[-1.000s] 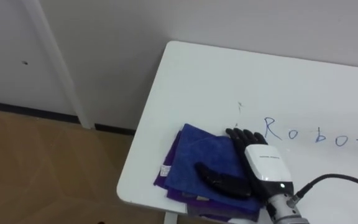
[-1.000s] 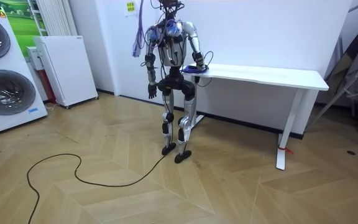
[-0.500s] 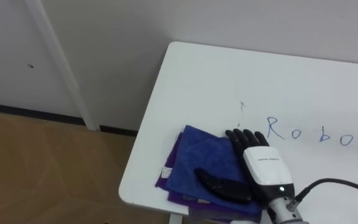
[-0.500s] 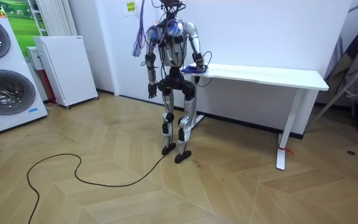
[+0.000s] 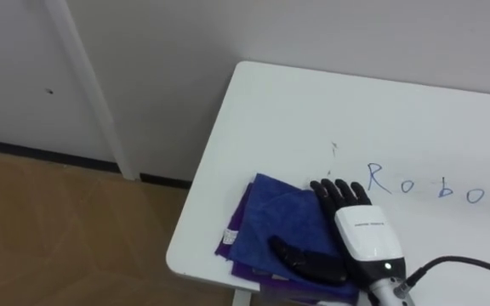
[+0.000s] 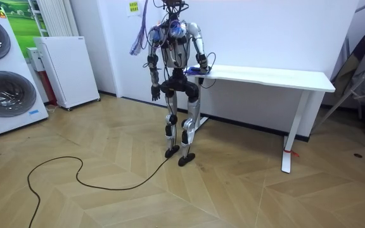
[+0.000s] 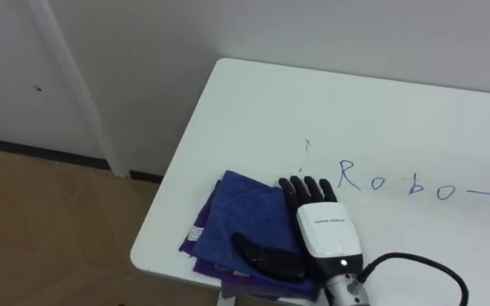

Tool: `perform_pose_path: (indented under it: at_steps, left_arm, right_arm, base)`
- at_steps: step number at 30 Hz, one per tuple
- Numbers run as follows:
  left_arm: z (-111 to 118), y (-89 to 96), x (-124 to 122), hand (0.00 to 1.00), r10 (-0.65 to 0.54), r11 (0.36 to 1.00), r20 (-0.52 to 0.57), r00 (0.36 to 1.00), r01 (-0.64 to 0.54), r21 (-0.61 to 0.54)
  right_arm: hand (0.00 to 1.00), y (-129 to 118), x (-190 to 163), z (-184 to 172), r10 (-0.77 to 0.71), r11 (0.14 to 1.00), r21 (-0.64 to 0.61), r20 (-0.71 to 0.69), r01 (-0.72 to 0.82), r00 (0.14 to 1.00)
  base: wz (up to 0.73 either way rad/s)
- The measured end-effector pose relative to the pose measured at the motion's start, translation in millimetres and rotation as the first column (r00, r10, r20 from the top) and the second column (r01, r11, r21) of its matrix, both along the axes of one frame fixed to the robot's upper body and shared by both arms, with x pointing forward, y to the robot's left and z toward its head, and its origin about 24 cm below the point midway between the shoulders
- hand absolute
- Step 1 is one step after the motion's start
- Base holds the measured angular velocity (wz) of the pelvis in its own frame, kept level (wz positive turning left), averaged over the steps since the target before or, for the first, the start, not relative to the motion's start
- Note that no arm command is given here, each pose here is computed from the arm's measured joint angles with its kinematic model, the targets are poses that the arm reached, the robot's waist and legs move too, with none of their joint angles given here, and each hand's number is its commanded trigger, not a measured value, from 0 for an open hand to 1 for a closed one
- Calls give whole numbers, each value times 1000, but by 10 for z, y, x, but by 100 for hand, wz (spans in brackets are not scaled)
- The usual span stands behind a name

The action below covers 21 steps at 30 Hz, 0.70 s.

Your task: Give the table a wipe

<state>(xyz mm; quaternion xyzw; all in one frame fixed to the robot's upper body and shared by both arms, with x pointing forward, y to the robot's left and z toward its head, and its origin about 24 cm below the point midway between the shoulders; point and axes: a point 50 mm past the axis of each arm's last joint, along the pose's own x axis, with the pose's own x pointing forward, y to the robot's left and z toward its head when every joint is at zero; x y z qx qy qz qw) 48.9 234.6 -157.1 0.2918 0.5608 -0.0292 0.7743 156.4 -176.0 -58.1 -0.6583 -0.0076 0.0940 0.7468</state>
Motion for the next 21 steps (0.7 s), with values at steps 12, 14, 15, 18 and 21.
perform_pose_path:
  at_steps: [12, 14, 15, 18, 21]
  left_arm:
    - [-8, -5, -13, 0, -5, 1000, 5, 1000, 5, -9]
    - [-9, -7, -19, 0, -6, 1000, 5, 1000, 6, -11]
    - [-15, -5, -32, 0, -5, 1000, 0, 1000, 5, -11]
    - [-28, 0, -78, 0, -1, 1000, -20, 1000, 1, -10]
    - [-32, 2, -96, 0, 0, 1000, -27, 1000, -1, -10]
  right_arm:
    - [0, 53, -19, 27, 44, 998, 36, 49, -46, 998]
    - [0, 61, -19, 33, 51, 998, 43, 53, -54, 997]
    - [0, 66, -18, 37, 55, 997, 45, 55, -57, 997]
    - [0, 74, -16, 43, 61, 997, 51, 59, -64, 996]
    - [0, 76, -17, 44, 64, 996, 53, 61, -67, 996]
  base:
    - [0]
    - [0]
    - [0]
    - [0]
    - [0]
